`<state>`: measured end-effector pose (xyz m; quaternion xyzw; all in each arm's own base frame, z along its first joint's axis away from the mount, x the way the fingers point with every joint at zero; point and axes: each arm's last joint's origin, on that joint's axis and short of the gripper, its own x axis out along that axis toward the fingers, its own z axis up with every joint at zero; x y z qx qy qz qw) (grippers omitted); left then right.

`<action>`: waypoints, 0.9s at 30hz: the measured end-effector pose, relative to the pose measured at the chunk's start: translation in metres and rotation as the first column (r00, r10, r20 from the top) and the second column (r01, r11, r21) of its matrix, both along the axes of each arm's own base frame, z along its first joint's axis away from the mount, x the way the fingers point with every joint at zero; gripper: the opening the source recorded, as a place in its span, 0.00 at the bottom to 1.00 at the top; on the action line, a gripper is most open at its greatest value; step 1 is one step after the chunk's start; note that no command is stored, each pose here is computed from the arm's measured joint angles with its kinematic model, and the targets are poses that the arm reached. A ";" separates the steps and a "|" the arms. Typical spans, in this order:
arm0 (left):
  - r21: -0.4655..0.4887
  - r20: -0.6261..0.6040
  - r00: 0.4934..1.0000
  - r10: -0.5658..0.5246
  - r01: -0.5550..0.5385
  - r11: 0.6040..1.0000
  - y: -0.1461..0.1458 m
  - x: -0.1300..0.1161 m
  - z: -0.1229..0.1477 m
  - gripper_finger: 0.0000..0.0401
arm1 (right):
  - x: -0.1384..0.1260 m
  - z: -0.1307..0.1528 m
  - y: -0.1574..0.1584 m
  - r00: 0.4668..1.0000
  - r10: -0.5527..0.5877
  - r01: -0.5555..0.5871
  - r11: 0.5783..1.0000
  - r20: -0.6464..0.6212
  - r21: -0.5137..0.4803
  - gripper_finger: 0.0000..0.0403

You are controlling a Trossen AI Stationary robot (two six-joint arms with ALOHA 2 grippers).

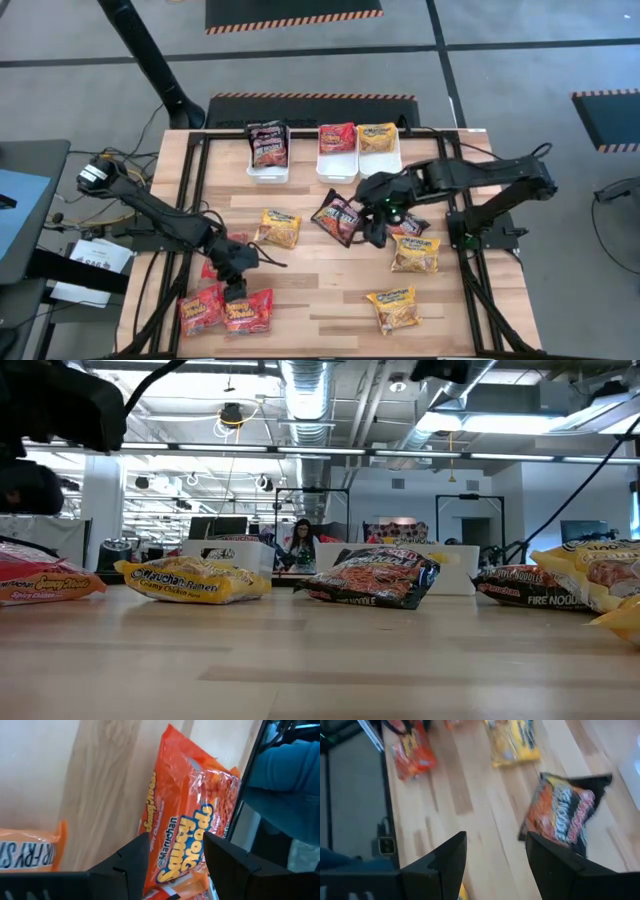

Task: Sort Maruchan noodles
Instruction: Put the red noodle pack into the middle white bin

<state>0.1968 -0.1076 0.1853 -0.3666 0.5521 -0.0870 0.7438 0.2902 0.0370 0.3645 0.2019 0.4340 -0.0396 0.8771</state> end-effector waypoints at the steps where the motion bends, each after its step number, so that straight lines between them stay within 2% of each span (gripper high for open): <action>1: -0.010 0.007 1.000 0.002 -0.002 1.000 -0.001 0.000 -0.001 0.43 | 0.003 0.000 0.000 1.000 0.000 0.000 1.000 0.016 0.002 0.57; 7: -0.017 0.014 1.000 0.023 -0.023 1.000 -0.003 -0.003 -0.007 0.43 | 0.010 -0.011 0.003 0.999 0.028 -0.027 0.999 -0.041 0.030 0.57; 15: 0.037 0.005 1.000 0.005 -0.005 0.999 -0.005 0.002 -0.019 0.43 | 0.016 -0.011 0.006 0.999 0.042 -0.042 0.998 -0.008 0.041 0.57; 21: 0.028 -0.049 0.999 -0.019 0.020 0.999 -0.013 0.014 -0.042 0.43 | 0.016 -0.011 0.006 0.999 0.042 -0.042 0.998 -0.011 0.041 0.57; 27: -0.008 -0.064 0.997 -0.035 0.035 0.999 -0.018 0.019 -0.048 0.43 | 0.016 -0.012 0.006 0.999 0.042 -0.041 0.998 -0.013 0.041 0.57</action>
